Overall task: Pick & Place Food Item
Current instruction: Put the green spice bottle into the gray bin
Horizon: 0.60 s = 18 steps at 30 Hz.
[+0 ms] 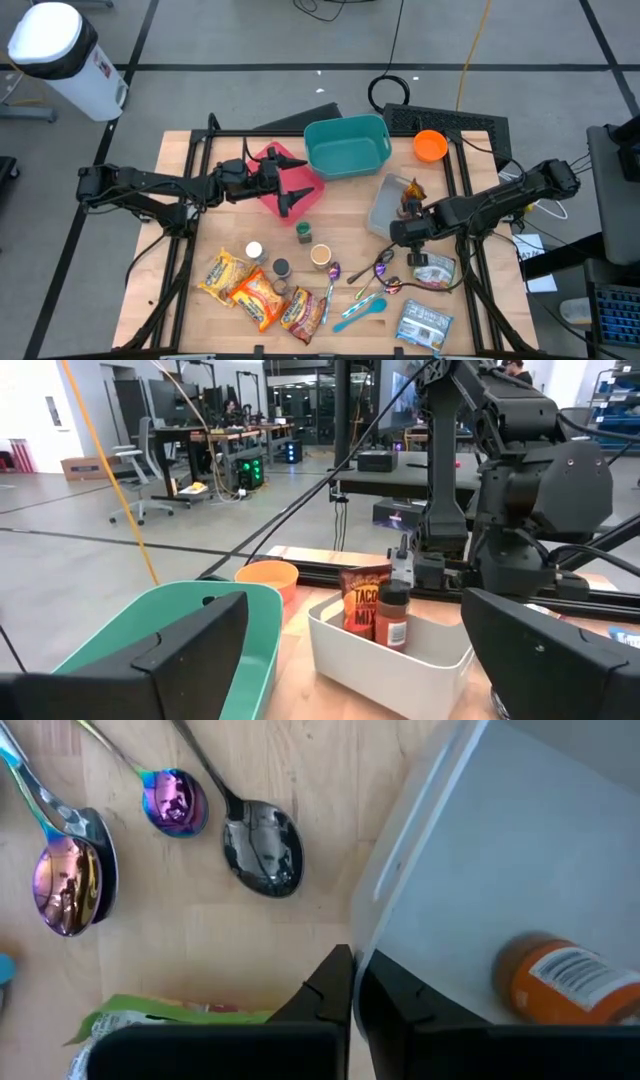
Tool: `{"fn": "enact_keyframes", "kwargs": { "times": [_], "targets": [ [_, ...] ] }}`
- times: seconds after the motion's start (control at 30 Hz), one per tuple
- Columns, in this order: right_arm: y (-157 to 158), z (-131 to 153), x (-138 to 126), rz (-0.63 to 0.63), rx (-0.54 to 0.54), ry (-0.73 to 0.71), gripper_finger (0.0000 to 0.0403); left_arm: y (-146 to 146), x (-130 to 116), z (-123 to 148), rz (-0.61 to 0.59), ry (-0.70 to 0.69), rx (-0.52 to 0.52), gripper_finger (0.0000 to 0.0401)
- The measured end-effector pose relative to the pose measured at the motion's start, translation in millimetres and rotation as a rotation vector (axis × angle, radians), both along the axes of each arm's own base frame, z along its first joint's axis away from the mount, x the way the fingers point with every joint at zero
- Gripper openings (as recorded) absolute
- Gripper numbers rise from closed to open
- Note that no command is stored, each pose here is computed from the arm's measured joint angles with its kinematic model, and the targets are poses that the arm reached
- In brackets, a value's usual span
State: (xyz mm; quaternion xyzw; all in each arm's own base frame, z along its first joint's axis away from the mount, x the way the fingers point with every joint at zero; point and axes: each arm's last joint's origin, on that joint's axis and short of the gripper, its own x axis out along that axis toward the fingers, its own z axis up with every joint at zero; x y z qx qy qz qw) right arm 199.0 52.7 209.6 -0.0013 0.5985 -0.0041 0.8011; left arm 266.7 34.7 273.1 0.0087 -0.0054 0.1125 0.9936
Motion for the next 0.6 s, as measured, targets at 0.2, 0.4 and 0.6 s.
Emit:
{"fn": "enact_keyframes", "kwargs": {
  "times": [0.2,0.4,0.6],
  "targets": [
    [-0.5,0.2,0.3,0.013,-0.013,-0.005,0.0004,0.0,0.0,0.0,0.000,0.000,0.001,0.0377],
    [-0.6,0.4,0.8,0.008,-0.016,-0.010,0.0008,0.0,0.0,0.0,0.000,0.000,0.001,0.0373],
    [-0.6,0.7,1.1,0.014,-0.018,-0.014,0.0029,0.0,0.0,0.0,0.000,0.000,0.001,0.0369]
  ]
}}
